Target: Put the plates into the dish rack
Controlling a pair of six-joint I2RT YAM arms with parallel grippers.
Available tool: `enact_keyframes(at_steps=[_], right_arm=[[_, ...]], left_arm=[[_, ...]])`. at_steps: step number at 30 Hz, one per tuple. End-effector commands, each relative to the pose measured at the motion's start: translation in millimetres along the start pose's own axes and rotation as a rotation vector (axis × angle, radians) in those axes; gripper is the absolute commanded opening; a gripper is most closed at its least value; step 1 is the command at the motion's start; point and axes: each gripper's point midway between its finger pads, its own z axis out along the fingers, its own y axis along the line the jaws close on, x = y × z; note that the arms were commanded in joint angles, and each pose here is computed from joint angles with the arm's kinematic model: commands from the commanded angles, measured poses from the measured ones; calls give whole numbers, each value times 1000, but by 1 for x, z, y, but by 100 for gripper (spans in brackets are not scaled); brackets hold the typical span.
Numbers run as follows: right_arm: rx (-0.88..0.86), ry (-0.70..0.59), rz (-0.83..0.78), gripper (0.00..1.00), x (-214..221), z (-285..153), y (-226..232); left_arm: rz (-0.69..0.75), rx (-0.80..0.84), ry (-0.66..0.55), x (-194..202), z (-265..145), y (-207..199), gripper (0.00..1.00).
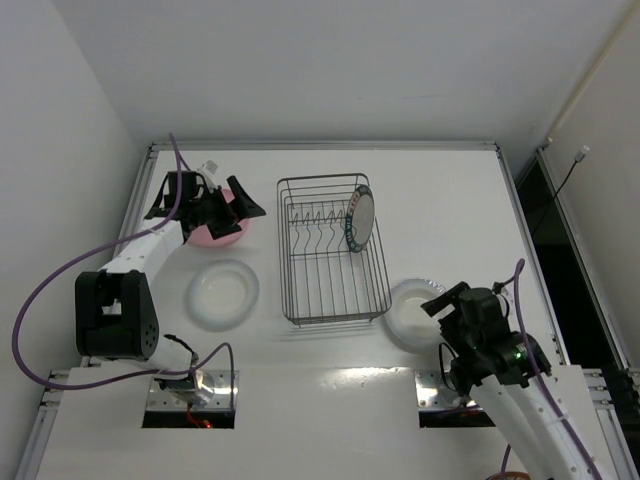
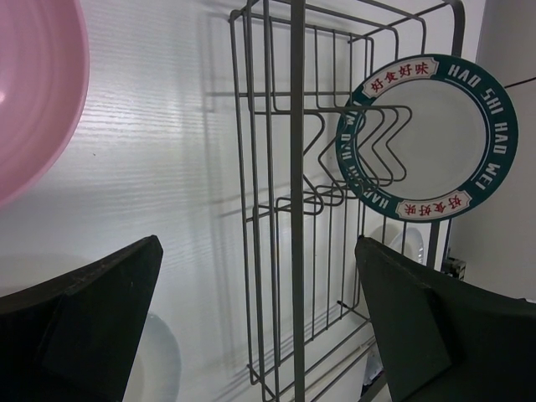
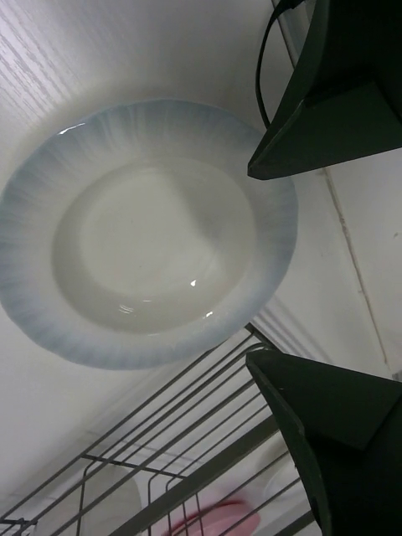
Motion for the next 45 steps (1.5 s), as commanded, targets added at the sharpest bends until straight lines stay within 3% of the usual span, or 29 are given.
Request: enact_keyframes(at_steps=[1, 8, 17, 19, 23, 27, 28, 29, 31, 32, 33, 39, 45], right_arm=[[31, 36, 64, 81, 6, -4, -3], [50, 11, -19, 81, -9, -10, 15], [219, -195, -448, 88, -95, -15, 70], [253, -199, -523, 91, -103, -9, 77], [278, -42, -744, 91, -95, 14, 90], [248, 81, -830, 73, -71, 25, 85], [219, 99, -825, 64, -65, 27, 85], [181, 128, -818, 45, -56, 27, 85], [158, 143, -784, 28, -46, 30, 78], [144, 172, -772, 11, -38, 32, 75], [149, 197, -760, 3, -30, 35, 65], [169, 299, -657, 0, 11, 51, 23], [181, 304, -617, 0, 20, 65, 16]], left_arm=[[8, 34, -26, -8, -2, -7, 100], [8, 34, -26, -8, -2, -7, 100], [-6, 39, -14, -4, -1, -6, 100], [-6, 39, -14, -4, -1, -6, 100], [-6, 39, -14, -4, -1, -6, 100], [-6, 39, -14, -4, -1, -6, 100], [-6, 39, -14, -4, -1, -6, 100], [-6, 39, -14, -4, -1, -6, 100], [-6, 39, -14, -4, -1, -6, 100], [-6, 39, -14, -4, -1, -6, 100], [-6, 39, -14, -4, -1, -6, 100], [-11, 35, -7, -2, 1, -4, 100], [-11, 35, -7, -2, 1, -4, 100]])
